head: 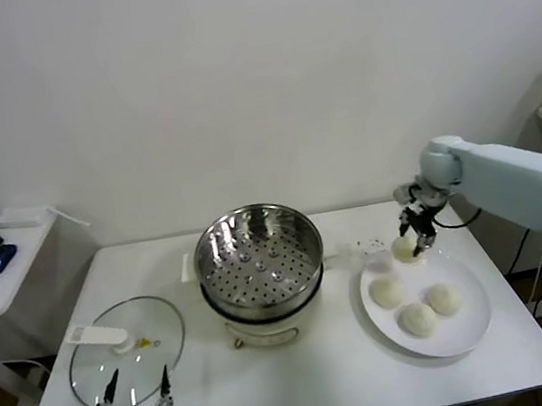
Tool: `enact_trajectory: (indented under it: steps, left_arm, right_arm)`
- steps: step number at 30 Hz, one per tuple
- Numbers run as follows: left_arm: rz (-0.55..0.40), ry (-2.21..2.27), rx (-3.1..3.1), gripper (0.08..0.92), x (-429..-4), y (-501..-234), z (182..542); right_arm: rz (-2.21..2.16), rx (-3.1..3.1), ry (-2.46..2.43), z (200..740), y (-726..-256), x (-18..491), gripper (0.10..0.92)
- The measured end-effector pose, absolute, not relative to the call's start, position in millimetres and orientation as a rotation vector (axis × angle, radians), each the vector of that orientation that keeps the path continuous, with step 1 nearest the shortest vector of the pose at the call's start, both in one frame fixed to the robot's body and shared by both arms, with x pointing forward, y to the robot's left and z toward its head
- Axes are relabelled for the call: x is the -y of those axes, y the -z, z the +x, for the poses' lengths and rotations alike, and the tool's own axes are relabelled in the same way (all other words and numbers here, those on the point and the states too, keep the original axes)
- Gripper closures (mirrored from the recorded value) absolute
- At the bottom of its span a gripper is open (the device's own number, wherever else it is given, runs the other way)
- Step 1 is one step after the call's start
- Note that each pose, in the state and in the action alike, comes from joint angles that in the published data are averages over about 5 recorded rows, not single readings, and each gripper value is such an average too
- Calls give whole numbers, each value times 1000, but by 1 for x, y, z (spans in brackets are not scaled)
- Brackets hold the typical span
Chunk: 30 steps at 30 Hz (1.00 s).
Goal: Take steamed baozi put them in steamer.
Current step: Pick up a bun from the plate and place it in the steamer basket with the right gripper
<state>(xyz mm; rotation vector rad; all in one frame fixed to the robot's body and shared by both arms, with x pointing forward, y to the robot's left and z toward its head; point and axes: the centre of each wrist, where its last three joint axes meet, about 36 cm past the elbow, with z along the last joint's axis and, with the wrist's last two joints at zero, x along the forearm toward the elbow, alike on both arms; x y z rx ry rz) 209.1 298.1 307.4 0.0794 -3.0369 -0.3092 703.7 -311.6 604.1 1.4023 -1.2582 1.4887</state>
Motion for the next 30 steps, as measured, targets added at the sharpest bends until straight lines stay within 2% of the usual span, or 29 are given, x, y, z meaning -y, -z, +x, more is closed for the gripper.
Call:
enact_trajectory:
  steps: [7, 13, 22, 30]
  left_arm:
    - [77, 324, 3046, 177, -298, -309, 206]
    - [74, 320, 3055, 177, -295, -311, 204]
    - [70, 311, 3072, 177, -292, -315, 207]
    - [66, 305, 3079, 177, -290, -316, 210]
  right_arm:
    - [1525, 1308, -1584, 706, -676, 263, 428]
    - [1665, 1268, -1665, 707, -704, 206, 418]
    - [1829, 1099, -1845, 710, -705, 123, 411]
    - [1924, 953, -2002, 719, -681, 73, 411]
